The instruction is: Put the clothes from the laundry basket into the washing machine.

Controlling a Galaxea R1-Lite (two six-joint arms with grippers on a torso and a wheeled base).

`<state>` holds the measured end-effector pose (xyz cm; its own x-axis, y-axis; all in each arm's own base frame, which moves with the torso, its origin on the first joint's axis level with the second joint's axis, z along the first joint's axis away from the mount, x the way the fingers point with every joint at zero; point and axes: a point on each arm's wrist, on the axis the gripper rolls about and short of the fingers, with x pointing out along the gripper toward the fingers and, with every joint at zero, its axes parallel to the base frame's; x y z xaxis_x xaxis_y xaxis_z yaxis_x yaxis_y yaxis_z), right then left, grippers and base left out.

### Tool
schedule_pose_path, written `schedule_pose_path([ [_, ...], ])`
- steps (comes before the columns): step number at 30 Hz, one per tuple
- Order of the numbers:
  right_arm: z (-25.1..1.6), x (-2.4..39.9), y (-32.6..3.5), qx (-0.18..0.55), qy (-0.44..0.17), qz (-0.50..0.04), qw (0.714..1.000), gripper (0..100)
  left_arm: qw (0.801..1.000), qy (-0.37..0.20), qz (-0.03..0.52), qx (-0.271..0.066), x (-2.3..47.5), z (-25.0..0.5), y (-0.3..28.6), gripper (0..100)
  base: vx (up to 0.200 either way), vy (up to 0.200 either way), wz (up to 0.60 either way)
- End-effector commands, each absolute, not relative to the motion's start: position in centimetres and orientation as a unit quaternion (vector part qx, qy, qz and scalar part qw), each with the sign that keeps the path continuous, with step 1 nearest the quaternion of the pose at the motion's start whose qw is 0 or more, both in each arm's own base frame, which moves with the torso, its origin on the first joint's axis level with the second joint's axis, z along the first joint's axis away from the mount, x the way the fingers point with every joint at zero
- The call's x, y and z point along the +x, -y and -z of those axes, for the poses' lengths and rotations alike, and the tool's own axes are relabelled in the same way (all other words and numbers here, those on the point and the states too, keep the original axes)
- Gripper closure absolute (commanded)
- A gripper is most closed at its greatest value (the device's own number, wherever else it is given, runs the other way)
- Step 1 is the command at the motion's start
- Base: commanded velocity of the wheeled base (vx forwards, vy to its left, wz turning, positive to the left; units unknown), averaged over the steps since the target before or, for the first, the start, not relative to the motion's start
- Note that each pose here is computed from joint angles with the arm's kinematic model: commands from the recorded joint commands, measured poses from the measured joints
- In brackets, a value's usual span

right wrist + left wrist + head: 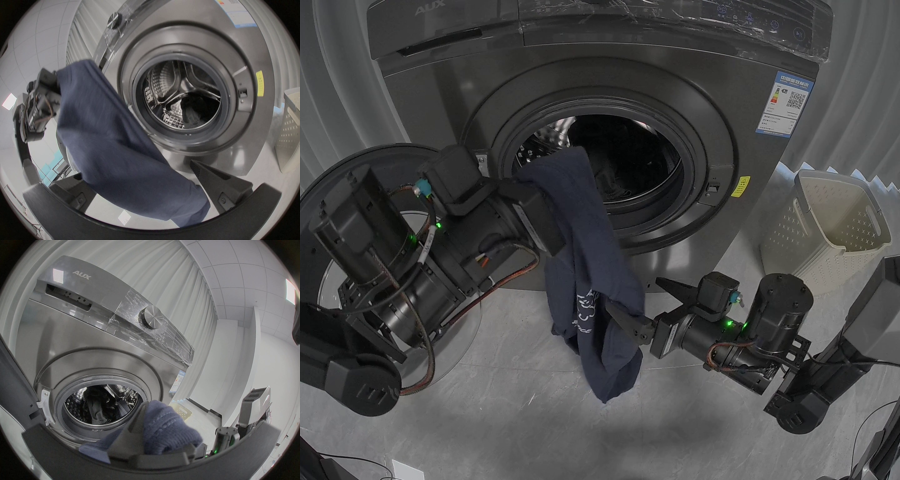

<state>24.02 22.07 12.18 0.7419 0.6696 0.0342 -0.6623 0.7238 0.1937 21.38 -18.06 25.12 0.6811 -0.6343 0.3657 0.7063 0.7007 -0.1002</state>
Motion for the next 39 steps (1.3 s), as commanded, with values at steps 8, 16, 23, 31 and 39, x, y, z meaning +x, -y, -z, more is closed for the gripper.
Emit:
schedule_pose_path([
  [8,-8.4,26.7,-24.7,0.071,-0.006,-0.364,0.929,0,0.902,0.16,0.382,-0.124,21.1,-25.6,19.0,100,0.0,0.0,0.0],
  [16,-8.3,30.0,-27.0,0.084,0.033,-0.359,0.929,0,0.899,0.163,0.386,-0.125,20.7,-25.8,19.0,100,0.0,0.0,0.0],
  [23,-7.6,31.9,-28.1,0.087,0.043,-0.353,0.931,0,0.896,0.166,0.391,-0.127,20.4,-26.0,19.1,100,0.0,0.0,0.0],
  [31,-6.5,33.4,-29.3,0.081,0.053,-0.349,0.932,0,0.895,0.169,0.393,-0.129,20.2,-26.1,19.2,100,0.0,0.0,0.0],
  [39,-7.7,34.5,-28.8,0.09,0.079,-0.331,0.936,100,0.899,0.17,0.382,-0.13,20.4,-26.2,18.7,100,0.0,0.0,0.0],
])
